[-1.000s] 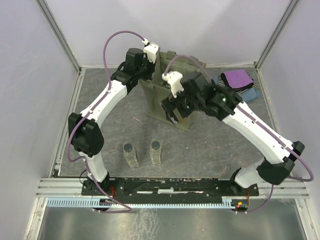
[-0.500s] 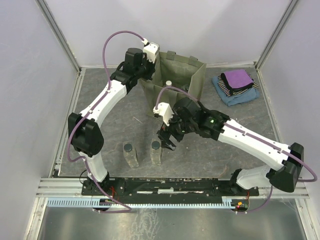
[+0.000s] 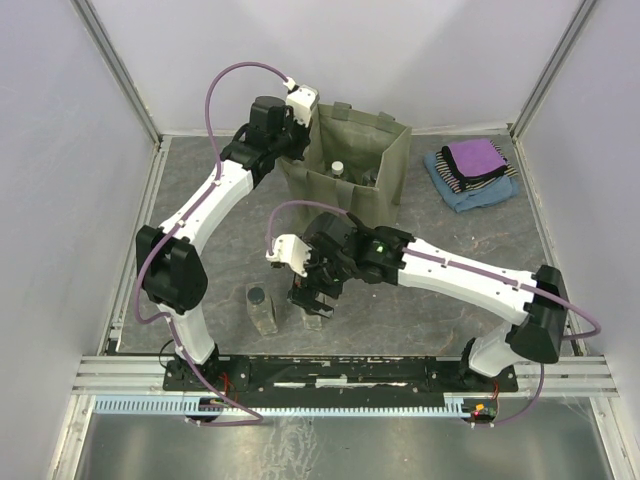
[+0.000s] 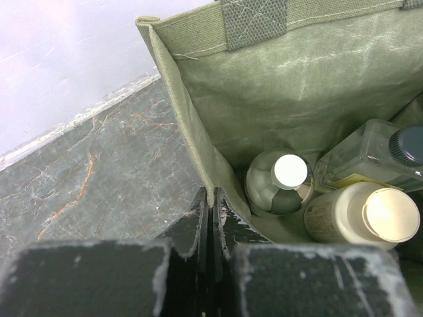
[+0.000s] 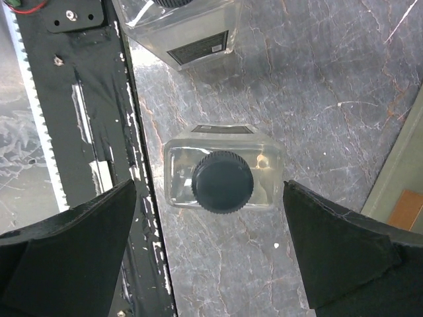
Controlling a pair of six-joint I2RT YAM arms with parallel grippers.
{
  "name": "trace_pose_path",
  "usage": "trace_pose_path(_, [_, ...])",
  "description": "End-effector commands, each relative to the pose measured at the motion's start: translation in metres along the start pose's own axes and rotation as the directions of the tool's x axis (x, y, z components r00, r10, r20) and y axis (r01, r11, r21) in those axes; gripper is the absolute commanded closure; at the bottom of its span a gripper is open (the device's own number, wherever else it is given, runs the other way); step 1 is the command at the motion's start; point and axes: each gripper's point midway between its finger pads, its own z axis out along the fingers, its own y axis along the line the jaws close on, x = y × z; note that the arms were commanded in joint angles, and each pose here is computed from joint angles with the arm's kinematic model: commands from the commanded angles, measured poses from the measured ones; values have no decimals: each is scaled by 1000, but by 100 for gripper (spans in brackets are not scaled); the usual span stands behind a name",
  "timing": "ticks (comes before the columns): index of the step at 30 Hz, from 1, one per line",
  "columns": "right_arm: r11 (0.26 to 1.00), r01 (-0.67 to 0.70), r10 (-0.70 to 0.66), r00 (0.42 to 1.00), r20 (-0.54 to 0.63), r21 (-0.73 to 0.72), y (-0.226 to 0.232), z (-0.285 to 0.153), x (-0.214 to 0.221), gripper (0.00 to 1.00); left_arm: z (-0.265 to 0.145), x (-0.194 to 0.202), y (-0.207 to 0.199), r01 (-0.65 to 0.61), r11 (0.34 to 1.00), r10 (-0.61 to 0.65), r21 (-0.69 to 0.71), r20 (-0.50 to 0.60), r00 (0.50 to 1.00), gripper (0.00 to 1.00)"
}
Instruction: Place the personal care products into the canvas bag
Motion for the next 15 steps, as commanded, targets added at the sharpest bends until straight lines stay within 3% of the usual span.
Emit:
trace_pose_path(1, [998, 56, -55, 998, -39, 25, -6, 0, -4, 0, -8, -11, 2, 6, 1000, -6, -4, 37, 999, 97])
trace_pose_path(7, [998, 55, -50, 993, -109, 41, -12, 12, 10, 0, -11, -9, 2, 12, 1000, -12, -6, 37, 999, 97])
trace_pose_path(15, [1000, 28, -27, 994, -104, 7, -8, 34, 14, 0, -10, -7, 2, 15, 1000, -15, -9, 36, 999, 97])
